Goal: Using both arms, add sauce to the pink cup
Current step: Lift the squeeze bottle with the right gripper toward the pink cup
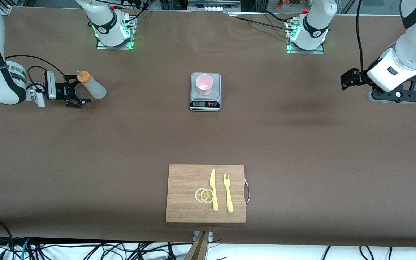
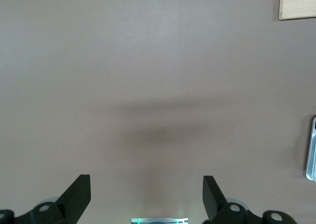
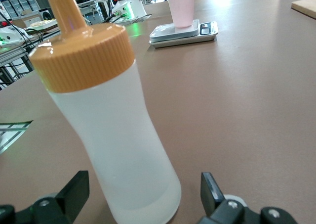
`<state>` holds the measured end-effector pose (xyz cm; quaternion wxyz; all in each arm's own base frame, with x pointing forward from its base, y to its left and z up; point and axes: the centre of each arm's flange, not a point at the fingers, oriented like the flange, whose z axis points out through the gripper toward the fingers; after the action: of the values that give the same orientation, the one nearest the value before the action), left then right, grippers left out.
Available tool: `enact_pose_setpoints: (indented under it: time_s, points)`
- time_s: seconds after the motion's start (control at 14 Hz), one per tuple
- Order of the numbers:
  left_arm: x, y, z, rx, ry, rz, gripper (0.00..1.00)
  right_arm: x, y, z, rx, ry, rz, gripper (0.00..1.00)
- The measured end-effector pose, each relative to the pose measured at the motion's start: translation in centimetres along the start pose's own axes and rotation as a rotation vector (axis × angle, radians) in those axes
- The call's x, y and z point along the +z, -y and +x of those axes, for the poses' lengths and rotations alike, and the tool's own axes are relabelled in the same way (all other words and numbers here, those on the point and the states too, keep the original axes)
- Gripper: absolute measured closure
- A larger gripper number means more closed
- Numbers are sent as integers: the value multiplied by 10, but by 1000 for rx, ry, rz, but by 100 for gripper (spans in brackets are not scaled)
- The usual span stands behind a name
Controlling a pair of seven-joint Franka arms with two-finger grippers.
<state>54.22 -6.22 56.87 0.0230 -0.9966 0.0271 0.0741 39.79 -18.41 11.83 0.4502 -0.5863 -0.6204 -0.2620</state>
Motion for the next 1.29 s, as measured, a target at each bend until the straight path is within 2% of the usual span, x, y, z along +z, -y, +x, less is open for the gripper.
enact_pose_setpoints:
  time_s: [0.29, 0.36, 0.43, 0.5, 0.57, 0.79, 0.86, 0.93, 1.07, 1.14, 1.29]
  points:
    - [-4, -2, 0, 4, -7, 0, 0, 9, -3, 3, -5, -1, 14, 3]
    - [-4, -2, 0, 5, -8, 0, 0, 10, -5, 4, -8, 2, 17, 9]
    - [-4, -2, 1, 5, -8, 0, 0, 12, -7, 5, -11, 5, 19, 22]
    - [-4, -2, 1, 5, -8, 0, 0, 14, -9, 7, -14, 6, 18, 29]
    - [-3, -2, 1, 6, -6, 0, 0, 15, -11, 8, -16, 7, 18, 29]
    - [-3, -3, 1, 8, -5, 0, 0, 16, -12, 9, -18, 10, 18, 49]
    - [-3, -5, 1, 11, -6, 0, 0, 15, -12, 9, -19, 13, 17, 52]
    - [-3, -8, 1, 20, -6, 1, 0, 14, -16, 12, -24, 28, 13, 52]
    - [-4, -15, 0, 33, -7, 3, 0, 10, -32, 31, -29, 98, 1, 56]
    - [-4, -16, 0, 35, -7, 4, 0, 10, -44, 48, -22, 141, -4, 59]
    - [-4, -16, 0, 35, -6, 4, 0, 13, -65, 87, -4, 211, -14, 59]
